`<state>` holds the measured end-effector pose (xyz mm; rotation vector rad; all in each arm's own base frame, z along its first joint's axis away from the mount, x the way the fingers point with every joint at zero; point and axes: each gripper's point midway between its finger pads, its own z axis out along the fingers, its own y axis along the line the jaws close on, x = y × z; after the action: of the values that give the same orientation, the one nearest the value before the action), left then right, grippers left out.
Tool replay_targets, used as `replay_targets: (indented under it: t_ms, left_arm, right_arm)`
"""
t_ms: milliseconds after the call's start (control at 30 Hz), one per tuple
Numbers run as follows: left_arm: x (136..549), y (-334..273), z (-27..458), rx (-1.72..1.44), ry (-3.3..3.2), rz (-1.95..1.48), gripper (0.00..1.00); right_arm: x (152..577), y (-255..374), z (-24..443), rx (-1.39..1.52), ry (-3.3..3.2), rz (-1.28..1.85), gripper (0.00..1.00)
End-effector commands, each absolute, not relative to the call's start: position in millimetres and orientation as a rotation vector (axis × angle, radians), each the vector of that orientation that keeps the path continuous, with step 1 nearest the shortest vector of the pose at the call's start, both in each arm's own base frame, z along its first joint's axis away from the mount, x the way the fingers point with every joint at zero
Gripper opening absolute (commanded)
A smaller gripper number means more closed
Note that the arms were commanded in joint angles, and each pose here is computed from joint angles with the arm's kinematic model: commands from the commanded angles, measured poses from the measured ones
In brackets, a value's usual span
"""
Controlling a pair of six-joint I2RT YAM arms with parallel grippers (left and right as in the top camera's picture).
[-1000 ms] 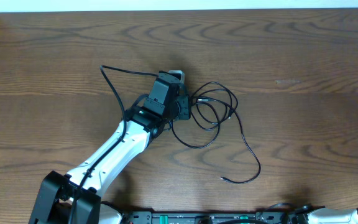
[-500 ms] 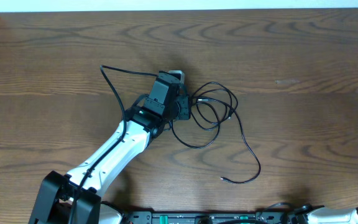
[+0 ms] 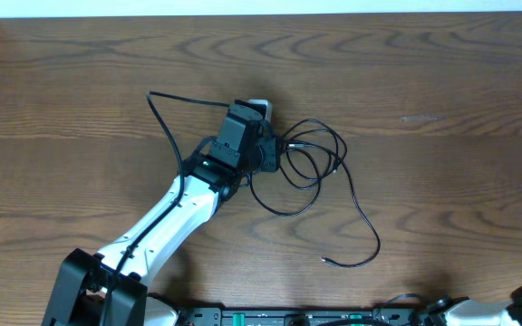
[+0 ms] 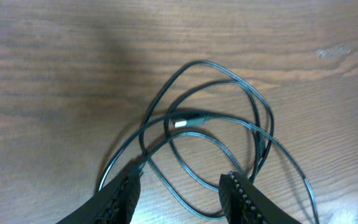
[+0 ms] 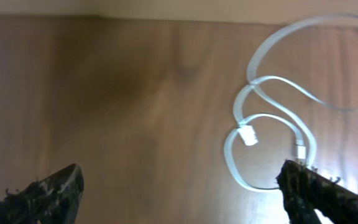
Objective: Untangle cables
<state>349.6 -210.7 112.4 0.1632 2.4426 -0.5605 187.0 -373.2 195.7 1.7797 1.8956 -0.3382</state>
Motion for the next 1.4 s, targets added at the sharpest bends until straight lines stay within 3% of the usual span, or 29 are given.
replay_targets:
  t_ms: [0,600,1000,1367]
  left_arm:
    - [353.1,-205.1,122.3,0.184,2.398,-0.539,0.48]
    - [345.3,-139.0,200.8,0.032,2.236,-0.434,0.51]
    - [308.4,-102.2,243.4,-0.053,2.155,-0.357,0.52]
    - [280.1,-66.9,213.8,-0.148,2.297,-0.155,0.53]
  right_arm:
    - [224.2,-343.9,224.5,1.57,1.971,-0.331,0.99]
    - [345.1,-173.6,248.5,0.838,2.324,-0.115,0.98]
    - [347.1,-47.6,243.3,0.32,2.549,0.063,0.99]
    - [323.9,60.1,237.8,-0.276,2.62,0.411,0.99]
